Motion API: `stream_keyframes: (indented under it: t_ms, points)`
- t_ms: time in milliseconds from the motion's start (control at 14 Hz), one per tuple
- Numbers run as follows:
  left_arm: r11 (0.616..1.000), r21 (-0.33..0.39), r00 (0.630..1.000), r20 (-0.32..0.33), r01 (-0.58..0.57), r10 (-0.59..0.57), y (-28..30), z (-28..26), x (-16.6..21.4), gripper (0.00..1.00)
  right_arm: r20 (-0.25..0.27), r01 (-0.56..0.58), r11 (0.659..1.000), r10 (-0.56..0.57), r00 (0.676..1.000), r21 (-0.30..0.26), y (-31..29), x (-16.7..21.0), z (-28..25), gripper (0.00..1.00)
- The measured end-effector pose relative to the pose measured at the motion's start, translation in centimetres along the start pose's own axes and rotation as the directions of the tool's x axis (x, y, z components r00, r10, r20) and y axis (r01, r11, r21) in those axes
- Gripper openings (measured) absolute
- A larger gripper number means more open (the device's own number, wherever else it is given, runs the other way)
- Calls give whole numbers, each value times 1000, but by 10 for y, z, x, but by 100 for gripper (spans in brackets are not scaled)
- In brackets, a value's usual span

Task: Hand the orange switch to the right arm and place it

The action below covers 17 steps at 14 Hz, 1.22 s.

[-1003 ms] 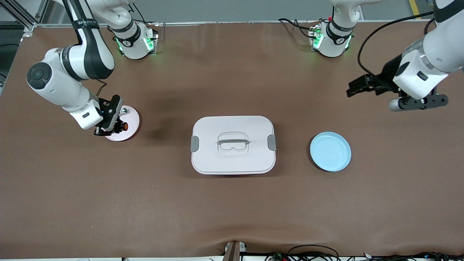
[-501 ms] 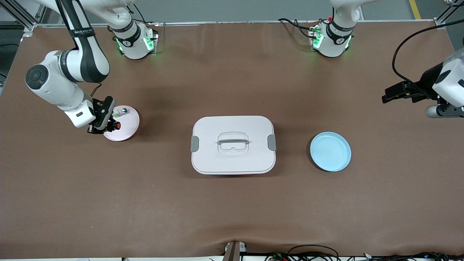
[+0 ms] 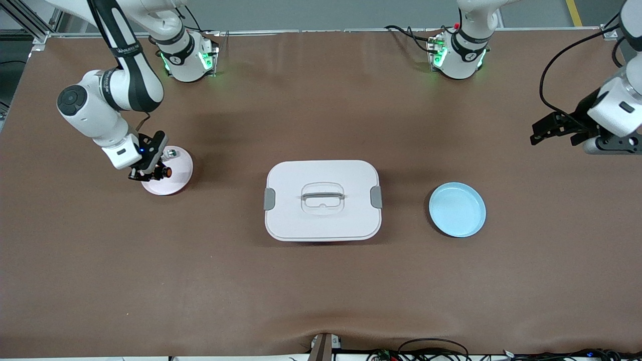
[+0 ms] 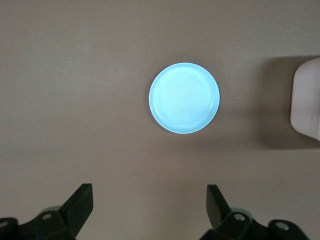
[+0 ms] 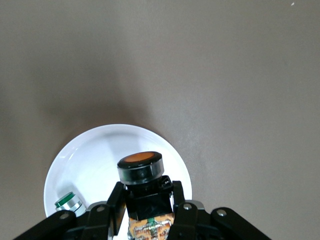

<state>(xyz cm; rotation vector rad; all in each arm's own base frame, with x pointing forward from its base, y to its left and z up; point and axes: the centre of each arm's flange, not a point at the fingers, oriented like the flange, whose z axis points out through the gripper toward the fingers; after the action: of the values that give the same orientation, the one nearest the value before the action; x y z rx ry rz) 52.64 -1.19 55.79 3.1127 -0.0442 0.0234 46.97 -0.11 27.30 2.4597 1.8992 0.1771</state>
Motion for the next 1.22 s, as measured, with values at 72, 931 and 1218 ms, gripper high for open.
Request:
stream_keyframes:
  t_ms: [72, 931, 1218]
  points:
    - [1000, 10, 1000, -12, -6, 6, -2, 3, -7, 100, 2, -2, 1000, 2, 1000, -4, -3, -2, 4, 41]
    - [999, 24, 997, -80, 24, -22, -39, -11, -11, 100, 41, 13, 1000, -13, 999, -14, -25, -28, 64, 41]
    - [1000, -2, 995, -96, 20, -21, -47, -13, 16, 100, 44, 18, 1000, -17, 999, -13, -24, -34, 65, 41]
